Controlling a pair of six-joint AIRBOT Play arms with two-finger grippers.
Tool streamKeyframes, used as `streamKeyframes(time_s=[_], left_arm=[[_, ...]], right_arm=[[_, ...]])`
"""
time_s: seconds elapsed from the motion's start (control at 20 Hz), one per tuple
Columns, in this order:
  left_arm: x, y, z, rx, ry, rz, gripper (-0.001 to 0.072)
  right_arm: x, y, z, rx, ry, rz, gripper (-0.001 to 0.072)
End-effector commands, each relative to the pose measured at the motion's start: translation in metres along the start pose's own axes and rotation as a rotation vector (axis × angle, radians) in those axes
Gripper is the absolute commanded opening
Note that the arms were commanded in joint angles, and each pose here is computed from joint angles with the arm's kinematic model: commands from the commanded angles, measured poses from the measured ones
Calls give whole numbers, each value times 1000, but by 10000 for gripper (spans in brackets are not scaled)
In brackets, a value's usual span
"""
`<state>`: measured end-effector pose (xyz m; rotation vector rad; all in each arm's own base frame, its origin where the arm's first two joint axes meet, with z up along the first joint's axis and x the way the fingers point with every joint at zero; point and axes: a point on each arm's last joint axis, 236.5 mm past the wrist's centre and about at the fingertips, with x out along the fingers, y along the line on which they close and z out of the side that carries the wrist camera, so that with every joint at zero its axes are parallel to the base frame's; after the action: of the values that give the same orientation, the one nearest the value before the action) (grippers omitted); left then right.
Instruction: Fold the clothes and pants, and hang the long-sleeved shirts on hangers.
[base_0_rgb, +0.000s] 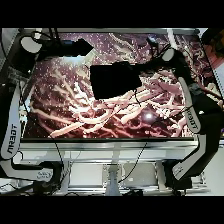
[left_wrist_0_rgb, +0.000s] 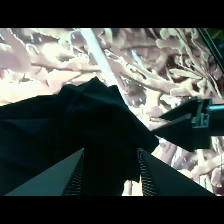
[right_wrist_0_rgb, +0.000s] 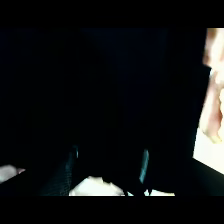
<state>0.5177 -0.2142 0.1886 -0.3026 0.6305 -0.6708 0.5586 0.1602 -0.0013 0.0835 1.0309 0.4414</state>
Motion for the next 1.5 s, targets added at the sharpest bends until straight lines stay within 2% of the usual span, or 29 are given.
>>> streamKeyframes(time_s=[0.0,0.15,0.3,0.5,0.65,0.8,0.9,1.1,1.25,1.45], left_arm=[[-3,5,-1,-5,7,5,356],[-3,7,0,-7,6,8,356],[0,10,-3,-13,12,10,356],[7,14,-11,-23,35,7,356],[7,14,-12,-24,39,6,356],[7,14,-12,-24,40,6,356],[7,14,-12,-24,40,5,356],[7,13,-11,-29,37,0,356],[7,13,-12,-29,38,0,356],[7,12,-11,-29,38,0,356]], right_arm=[[32,8,11,-14,-8,-27,622],[36,13,27,-44,-38,-21,628],[46,31,20,-173,-16,-9,628],[63,20,6,-266,42,-118,624],[65,-13,1,-198,59,-225,622],[58,-44,6,-28,27,-248,622],[54,-55,3,95,27,-185,617],[52,-46,13,418,-12,123,616],[54,-50,13,483,-20,241,617],[79,-44,-16,486,72,273,618]])
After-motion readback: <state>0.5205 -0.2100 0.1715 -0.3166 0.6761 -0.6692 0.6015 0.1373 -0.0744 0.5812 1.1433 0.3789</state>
